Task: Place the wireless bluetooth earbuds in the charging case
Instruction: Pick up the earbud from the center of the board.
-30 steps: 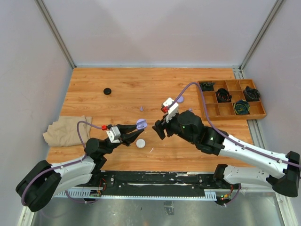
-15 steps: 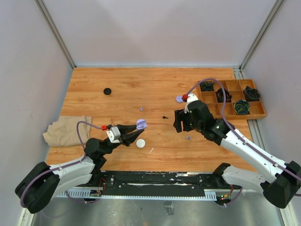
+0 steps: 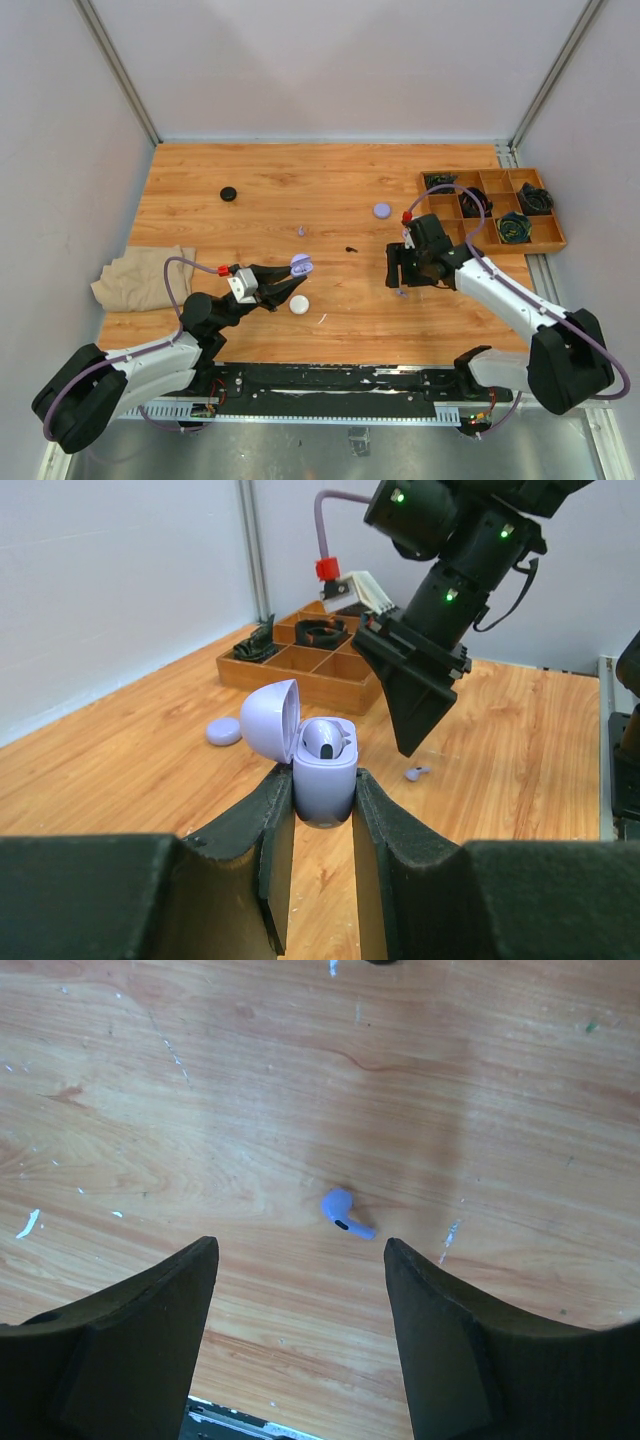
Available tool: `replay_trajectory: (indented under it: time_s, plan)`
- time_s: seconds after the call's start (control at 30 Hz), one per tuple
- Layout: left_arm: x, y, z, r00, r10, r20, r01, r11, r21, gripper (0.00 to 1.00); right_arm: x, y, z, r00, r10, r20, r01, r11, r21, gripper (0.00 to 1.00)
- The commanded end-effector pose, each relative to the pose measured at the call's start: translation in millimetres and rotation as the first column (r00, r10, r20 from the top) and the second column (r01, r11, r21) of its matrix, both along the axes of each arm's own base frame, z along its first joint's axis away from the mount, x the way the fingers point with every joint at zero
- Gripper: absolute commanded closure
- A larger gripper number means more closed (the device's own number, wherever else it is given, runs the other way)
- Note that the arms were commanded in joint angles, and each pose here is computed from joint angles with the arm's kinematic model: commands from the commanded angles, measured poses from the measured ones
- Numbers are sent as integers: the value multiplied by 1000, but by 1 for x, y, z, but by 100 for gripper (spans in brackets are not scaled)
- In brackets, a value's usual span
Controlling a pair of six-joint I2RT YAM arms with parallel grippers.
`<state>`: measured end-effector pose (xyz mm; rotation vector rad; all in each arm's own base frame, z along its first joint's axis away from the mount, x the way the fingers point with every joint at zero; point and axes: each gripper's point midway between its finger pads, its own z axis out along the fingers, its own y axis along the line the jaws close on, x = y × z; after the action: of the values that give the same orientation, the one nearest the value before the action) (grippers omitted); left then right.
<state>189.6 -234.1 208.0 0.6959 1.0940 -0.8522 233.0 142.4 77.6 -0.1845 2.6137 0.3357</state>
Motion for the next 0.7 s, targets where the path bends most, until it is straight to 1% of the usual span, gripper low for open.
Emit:
replay_trajectory:
  time_s: [0.0, 0.37, 0.67]
  plan:
    - [-3, 0, 2, 1000, -7, 26, 7, 1000, 1, 100, 3, -2, -15, 999, -8, -52, 9, 1000, 30, 31]
    - [-3, 0, 1, 1000, -9, 26, 9, 1000, 8, 100, -5, -5, -51, 984, -14, -178, 16, 1000, 8, 32]
    - [-3, -1, 0, 1000, -12, 22, 12, 1000, 12, 100, -21, -2, -62, 968, -18, -248, 25, 999, 25, 35]
